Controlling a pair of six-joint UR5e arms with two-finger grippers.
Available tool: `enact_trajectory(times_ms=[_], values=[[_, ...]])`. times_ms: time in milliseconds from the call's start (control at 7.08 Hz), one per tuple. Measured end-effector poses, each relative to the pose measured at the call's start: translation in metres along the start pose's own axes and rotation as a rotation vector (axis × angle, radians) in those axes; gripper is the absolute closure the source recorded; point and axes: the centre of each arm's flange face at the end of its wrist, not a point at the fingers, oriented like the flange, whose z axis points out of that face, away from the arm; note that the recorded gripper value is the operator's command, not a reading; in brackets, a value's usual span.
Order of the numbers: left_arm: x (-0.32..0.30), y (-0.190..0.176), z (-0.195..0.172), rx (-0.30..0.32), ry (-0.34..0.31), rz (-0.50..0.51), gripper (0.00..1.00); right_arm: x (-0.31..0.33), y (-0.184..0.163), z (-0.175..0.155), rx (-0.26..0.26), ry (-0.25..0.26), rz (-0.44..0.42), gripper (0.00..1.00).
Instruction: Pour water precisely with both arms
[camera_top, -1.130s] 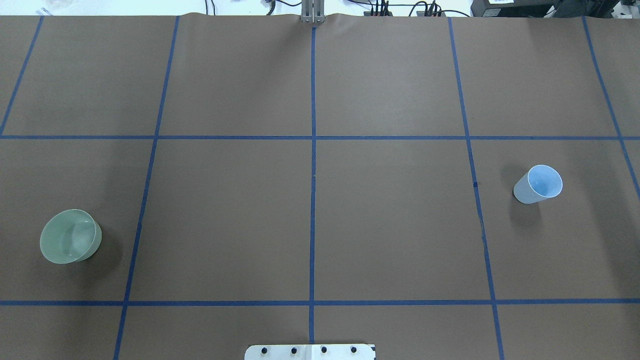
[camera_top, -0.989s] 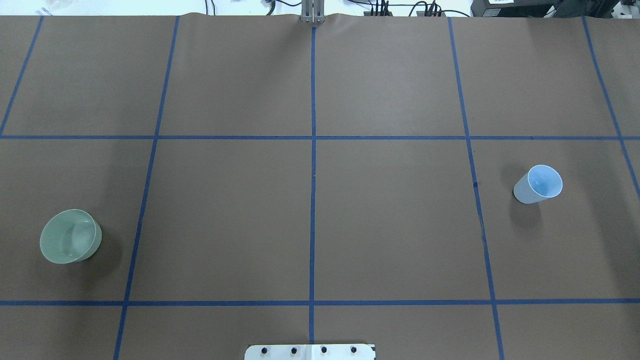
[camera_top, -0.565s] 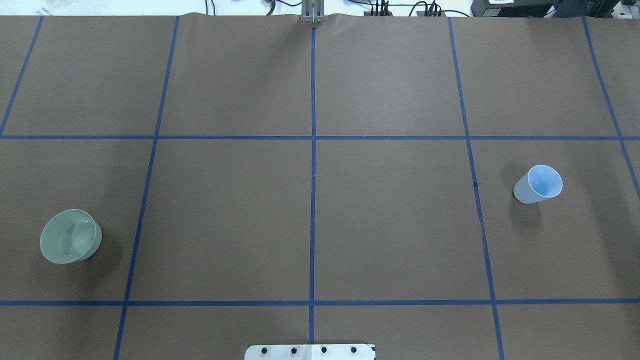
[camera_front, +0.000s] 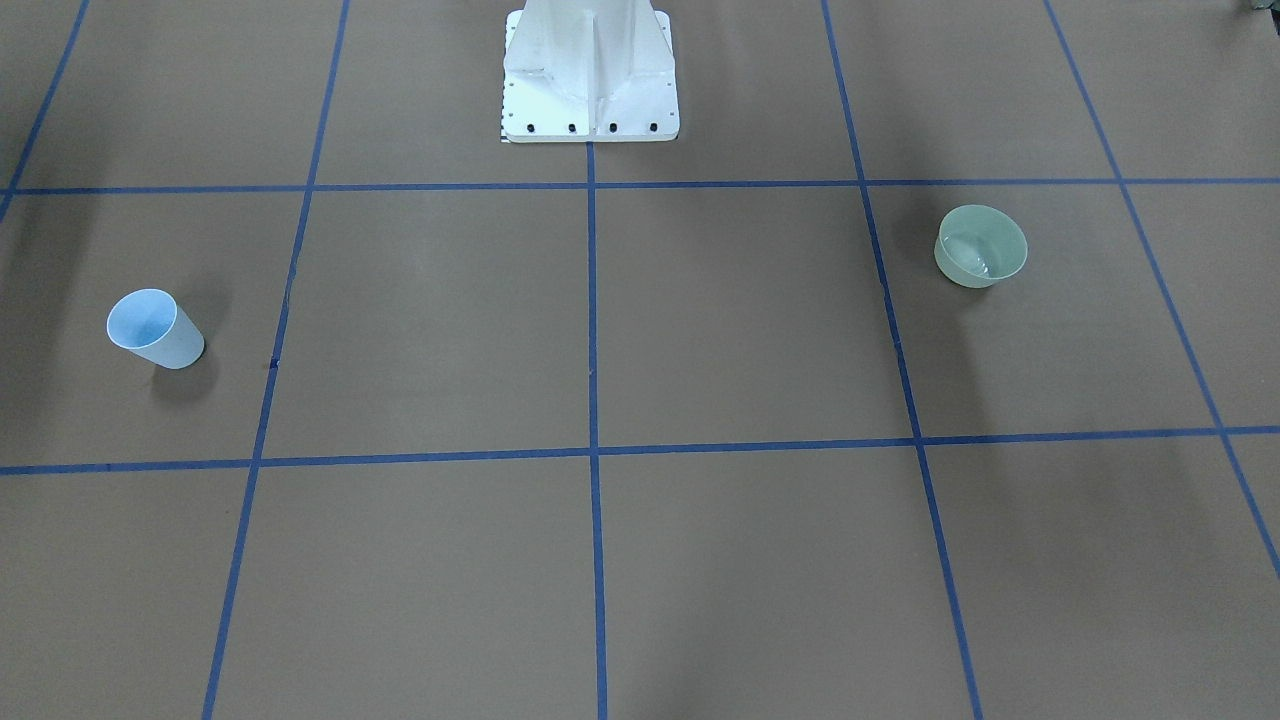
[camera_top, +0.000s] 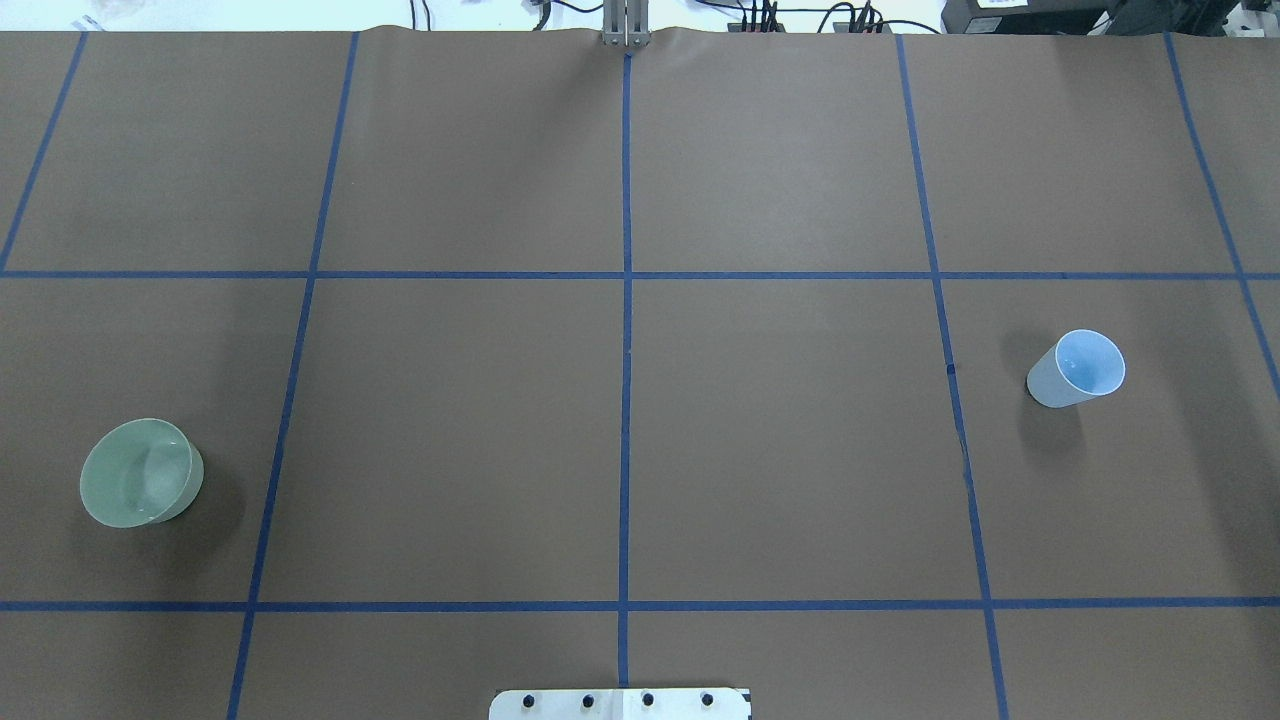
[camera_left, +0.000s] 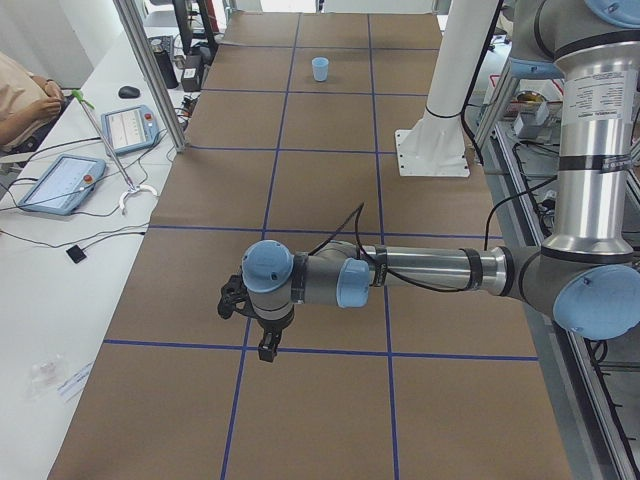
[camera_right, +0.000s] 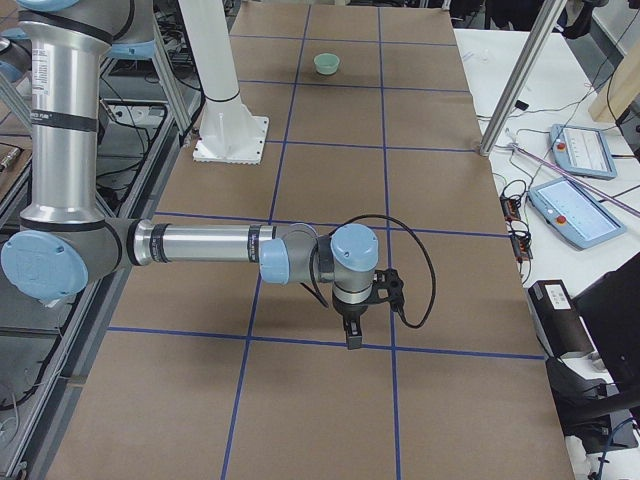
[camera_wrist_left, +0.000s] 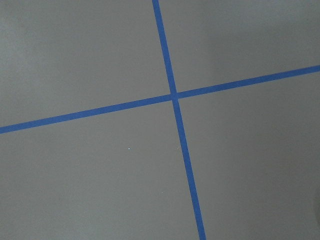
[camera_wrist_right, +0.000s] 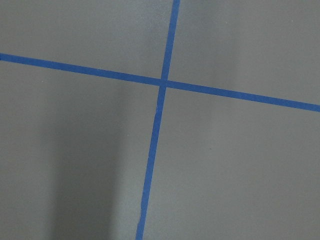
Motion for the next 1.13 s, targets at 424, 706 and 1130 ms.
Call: enact_trajectory(times_ms=[424, 706, 1130], values=[[0.008, -0.011, -0.009, 0.089, -0.014, 0.092, 0.0, -0.014, -0.01, -0.018, 0.039, 0.009, -0.035, 0.0], [0.015, -0.016, -0.015, 0.155, -0.023, 0.169, 0.0, -0.02, -0.014, -0.025, 0.075, 0.01, -0.065, 0.0], [0.033, -0.023, -0.015, 0.182, 0.062, 0.221, 0.0, -0.023, -0.016, -0.028, 0.102, 0.01, -0.087, 0.0]])
